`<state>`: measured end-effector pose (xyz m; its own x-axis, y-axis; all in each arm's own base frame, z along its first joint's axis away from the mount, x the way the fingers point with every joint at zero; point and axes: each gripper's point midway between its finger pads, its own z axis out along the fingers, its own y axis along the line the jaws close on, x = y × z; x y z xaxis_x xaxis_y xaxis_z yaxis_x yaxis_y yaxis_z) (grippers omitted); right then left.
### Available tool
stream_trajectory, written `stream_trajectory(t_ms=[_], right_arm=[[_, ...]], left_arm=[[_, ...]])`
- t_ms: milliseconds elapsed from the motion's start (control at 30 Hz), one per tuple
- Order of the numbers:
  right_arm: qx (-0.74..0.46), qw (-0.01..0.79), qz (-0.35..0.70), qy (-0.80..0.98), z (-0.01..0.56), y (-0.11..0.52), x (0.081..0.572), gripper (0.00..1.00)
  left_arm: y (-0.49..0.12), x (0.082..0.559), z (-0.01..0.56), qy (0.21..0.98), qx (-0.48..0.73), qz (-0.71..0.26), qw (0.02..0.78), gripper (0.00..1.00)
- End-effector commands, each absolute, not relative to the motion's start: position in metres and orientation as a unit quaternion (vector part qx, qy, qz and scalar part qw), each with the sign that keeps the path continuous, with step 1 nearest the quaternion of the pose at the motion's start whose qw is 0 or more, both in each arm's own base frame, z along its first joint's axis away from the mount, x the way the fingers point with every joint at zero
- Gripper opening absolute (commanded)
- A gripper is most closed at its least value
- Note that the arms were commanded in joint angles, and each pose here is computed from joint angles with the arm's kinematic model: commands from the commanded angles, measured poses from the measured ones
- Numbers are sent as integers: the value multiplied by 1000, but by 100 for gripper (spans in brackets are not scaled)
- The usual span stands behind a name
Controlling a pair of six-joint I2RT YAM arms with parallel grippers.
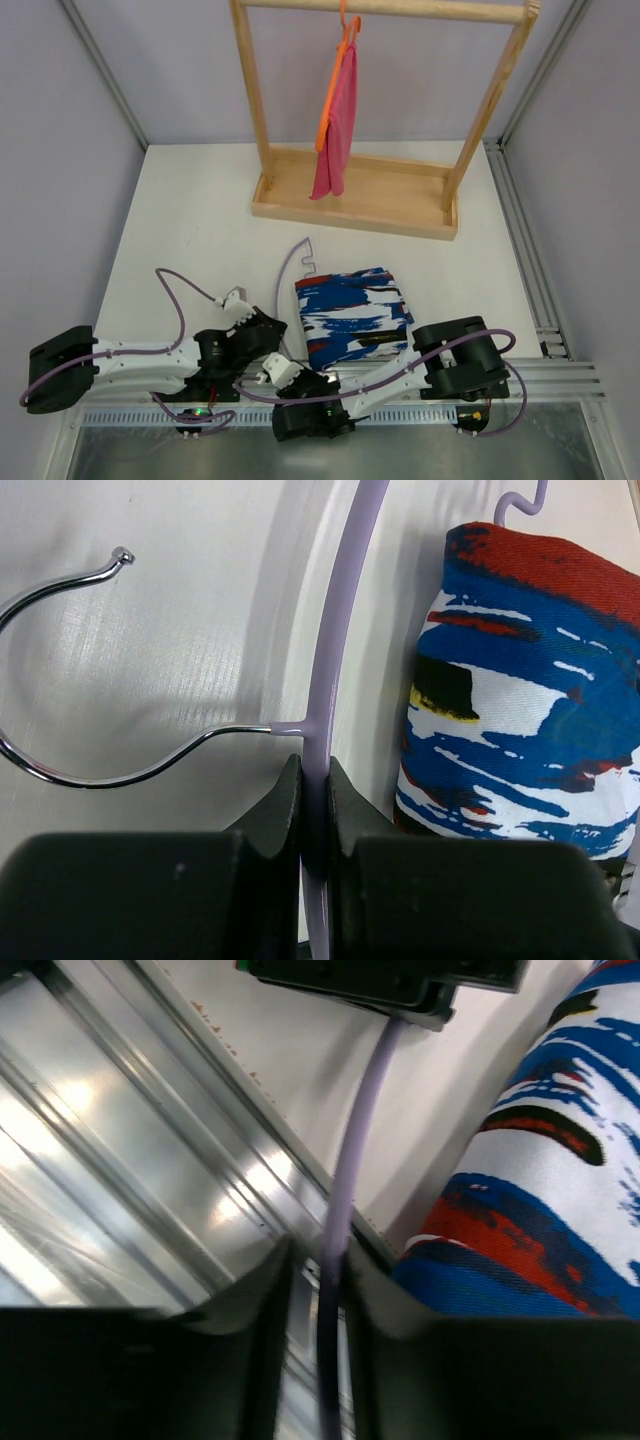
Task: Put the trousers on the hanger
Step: Pass the hanger from the left arm to the right
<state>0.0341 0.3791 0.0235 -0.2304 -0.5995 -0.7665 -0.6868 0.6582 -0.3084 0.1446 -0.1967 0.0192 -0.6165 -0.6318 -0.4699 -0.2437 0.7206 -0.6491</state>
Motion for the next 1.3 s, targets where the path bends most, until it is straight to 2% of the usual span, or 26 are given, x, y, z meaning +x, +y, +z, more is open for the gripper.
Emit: stream_trajectory(t_ms=[0, 100, 200, 267, 300, 367, 700, 767, 1033, 1267], right_arm=[[-342, 473, 61, 810, 23, 375, 49, 20], [-336, 477, 77, 808, 32, 381, 47, 4], [-330, 487, 98, 803, 49, 388, 48, 4], [-319, 496, 130, 797, 70, 391, 47, 4], [-308, 501, 151, 795, 75, 392, 47, 4], [-295, 507, 187, 788, 94, 394, 46, 4], [-250, 513, 287, 769, 127, 408, 41, 4], [-237, 517, 305, 764, 139, 407, 43, 4], [-166, 550, 377, 727, 211, 382, 59, 4], [-120, 570, 440, 683, 274, 353, 67, 4]], left_arm=[[-196, 139, 14, 865, -239, -266, 351, 0], [-198, 140, 18, 864, -236, -271, 352, 0], [-202, 141, 34, 861, -232, -282, 354, 1], [-206, 143, 53, 852, -231, -302, 361, 10], [-201, 142, 55, 855, -228, -293, 363, 22], [-201, 146, 80, 841, -237, -312, 373, 33], [-169, 145, 145, 831, -233, -307, 401, 56], [-154, 144, 151, 839, -220, -279, 412, 57], [-90, 148, 256, 801, -225, -271, 484, 59], [-82, 143, 270, 808, -200, -265, 486, 56]])
